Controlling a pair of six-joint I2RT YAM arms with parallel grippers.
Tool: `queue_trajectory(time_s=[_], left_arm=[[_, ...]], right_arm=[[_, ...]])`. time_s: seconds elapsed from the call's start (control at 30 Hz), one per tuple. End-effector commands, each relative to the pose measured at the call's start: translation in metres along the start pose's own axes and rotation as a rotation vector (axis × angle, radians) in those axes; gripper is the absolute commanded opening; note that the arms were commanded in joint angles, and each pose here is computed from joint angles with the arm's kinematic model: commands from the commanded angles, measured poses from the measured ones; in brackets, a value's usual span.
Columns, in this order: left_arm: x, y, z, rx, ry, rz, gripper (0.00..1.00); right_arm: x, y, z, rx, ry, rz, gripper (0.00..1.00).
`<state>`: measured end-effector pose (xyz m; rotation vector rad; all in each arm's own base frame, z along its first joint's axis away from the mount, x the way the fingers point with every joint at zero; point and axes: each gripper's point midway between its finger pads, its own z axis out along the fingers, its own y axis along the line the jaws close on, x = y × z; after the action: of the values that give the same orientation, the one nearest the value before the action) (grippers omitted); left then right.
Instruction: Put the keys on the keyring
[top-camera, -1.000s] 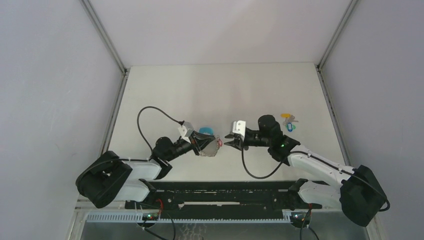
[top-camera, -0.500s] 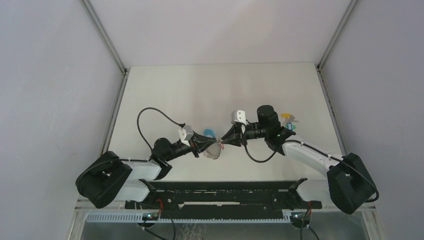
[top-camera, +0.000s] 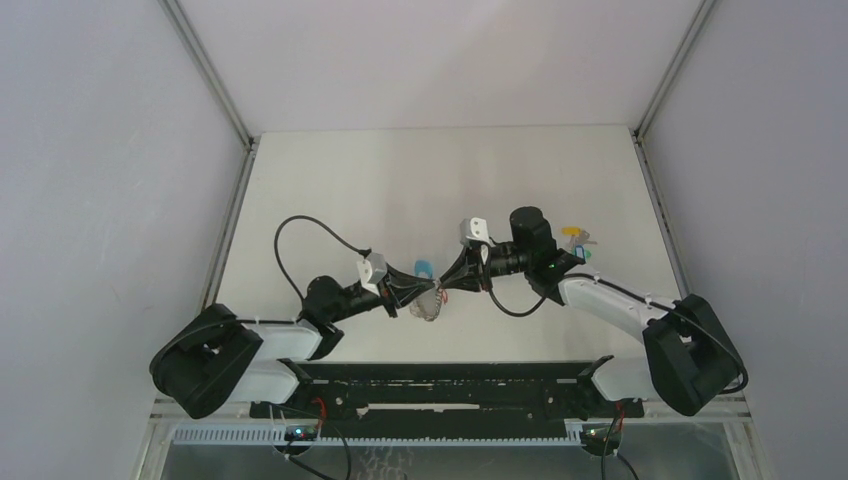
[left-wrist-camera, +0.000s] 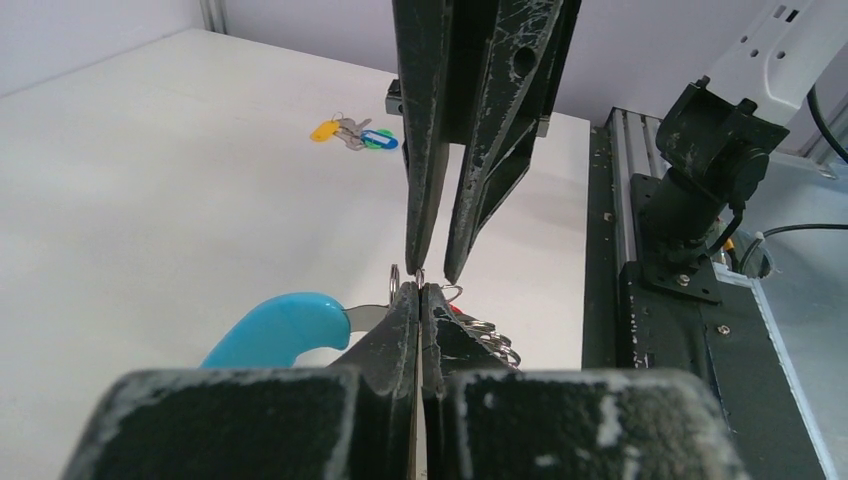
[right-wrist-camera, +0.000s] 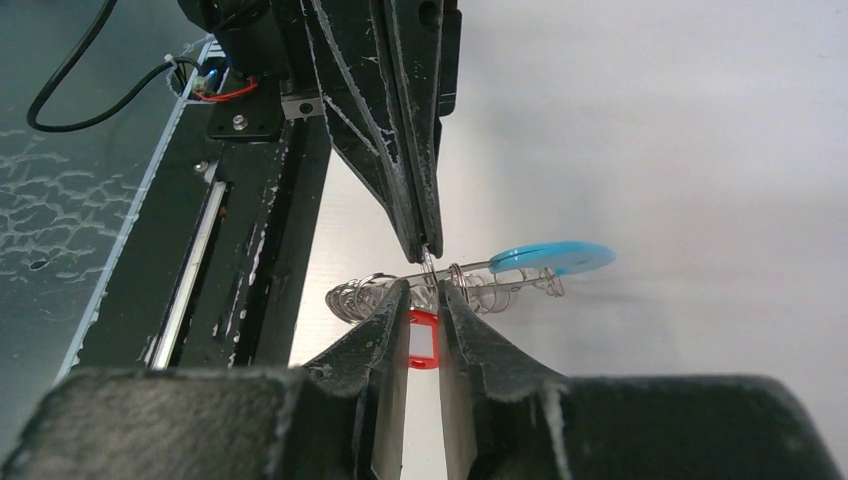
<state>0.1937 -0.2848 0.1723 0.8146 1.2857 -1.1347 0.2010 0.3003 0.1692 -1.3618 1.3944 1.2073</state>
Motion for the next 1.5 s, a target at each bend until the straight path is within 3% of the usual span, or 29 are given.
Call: queue_trajectory(time_s=[0.0, 0.4, 0.6, 0.7, 0.77, 0.9, 1.0, 1.27, 1.47], left_arm=[[-0.032, -0.01, 0.005, 0.054, -0.098, 0.092, 0.0], [-0.037, -0.012, 0.005, 0.066, -0.109, 0.101, 0.0], [-0.038, -0.012, 0.005, 0.067, -0.114, 0.105, 0.0], [-0.037, -0.01, 0.005, 0.051, -0.113, 0.104, 0.0], [-0.034, -0.008, 0.004, 0.04, -0.101, 0.104, 0.06], [-0.022, -0.002, 0.004, 0.022, -0.03, 0.116, 0.29], [-0.02, 0.002, 0.003, 0.006, 0.007, 0.139, 0.39], [-0.025, 0.004, 0.004, 0.007, 0.039, 0.19, 0.44], [-0.034, -0.002, 0.012, 0.063, 0.028, 0.211, 0.43]], right_arm=[[-0.022, -0.005, 0.001, -0.018, -0.048, -0.041, 0.16], [-0.022, -0.002, 0.004, -0.063, -0.046, -0.031, 0.13], [-0.02, 0.001, 0.005, -0.084, -0.026, -0.029, 0.01], [-0.02, 0.002, 0.004, -0.08, -0.004, -0.027, 0.0], [-0.02, 0.002, 0.0, -0.067, 0.026, -0.03, 0.0], [-0.024, 0.0, -0.008, -0.01, 0.113, -0.052, 0.0], [-0.024, -0.001, -0.015, 0.026, 0.195, -0.059, 0.0], [-0.024, 0.003, -0.024, 0.093, 0.442, -0.125, 0.0], [-0.032, 0.009, -0.026, 0.095, 0.506, -0.203, 0.0]])
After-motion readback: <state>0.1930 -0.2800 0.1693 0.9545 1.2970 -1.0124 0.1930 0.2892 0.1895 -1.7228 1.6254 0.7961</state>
